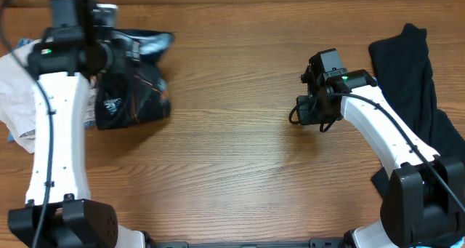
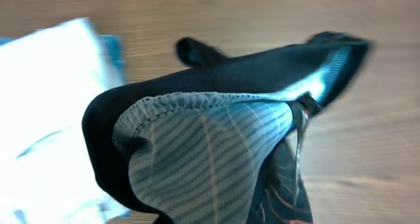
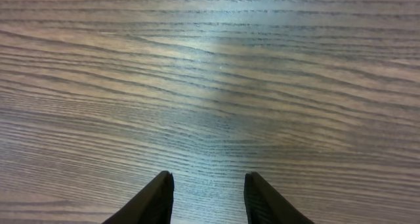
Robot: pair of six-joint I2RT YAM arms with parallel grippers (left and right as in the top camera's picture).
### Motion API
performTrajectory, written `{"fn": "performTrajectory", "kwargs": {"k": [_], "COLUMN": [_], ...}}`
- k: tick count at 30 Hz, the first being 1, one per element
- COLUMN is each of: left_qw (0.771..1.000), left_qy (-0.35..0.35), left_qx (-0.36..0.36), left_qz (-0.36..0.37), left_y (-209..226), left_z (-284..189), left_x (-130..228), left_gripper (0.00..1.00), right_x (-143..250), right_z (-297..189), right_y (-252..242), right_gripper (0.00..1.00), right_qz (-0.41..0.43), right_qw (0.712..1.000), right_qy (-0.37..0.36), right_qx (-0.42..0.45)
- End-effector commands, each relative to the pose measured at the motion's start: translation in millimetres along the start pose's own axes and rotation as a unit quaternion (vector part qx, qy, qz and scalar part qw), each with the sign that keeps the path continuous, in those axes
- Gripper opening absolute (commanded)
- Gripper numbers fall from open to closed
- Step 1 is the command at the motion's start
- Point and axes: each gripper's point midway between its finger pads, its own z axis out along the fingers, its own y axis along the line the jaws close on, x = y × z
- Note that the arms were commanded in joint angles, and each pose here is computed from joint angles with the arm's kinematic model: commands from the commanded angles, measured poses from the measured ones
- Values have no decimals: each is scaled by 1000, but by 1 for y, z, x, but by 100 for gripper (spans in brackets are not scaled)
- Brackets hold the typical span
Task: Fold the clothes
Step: 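Carry the bundle to the upper-left beside the beige pile with the left gripper, then lower the folded jersey onto the beige pile and open the left gripper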
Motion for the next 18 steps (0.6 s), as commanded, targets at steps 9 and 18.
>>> {"fn": "performTrajectory", "kwargs": {"k": [9,18], "left_qw": [990,987], "left_qy": [-96,-80], "left_qx": [-67,-91], "left_qz": [-77,-108], "left_y": [102,150], "left_z": [-7,32], "left_x": [-36,-24], "left_gripper": [4,4], "right_x": [-7,-7], "right_z": [-12,-12], "right_y": [-3,-3], "right_gripper": [39,39], "right_qz": [2,2], "right_qw": [1000,1000], "right_qy": [-18,-17], "right_qx": [6,6]}}
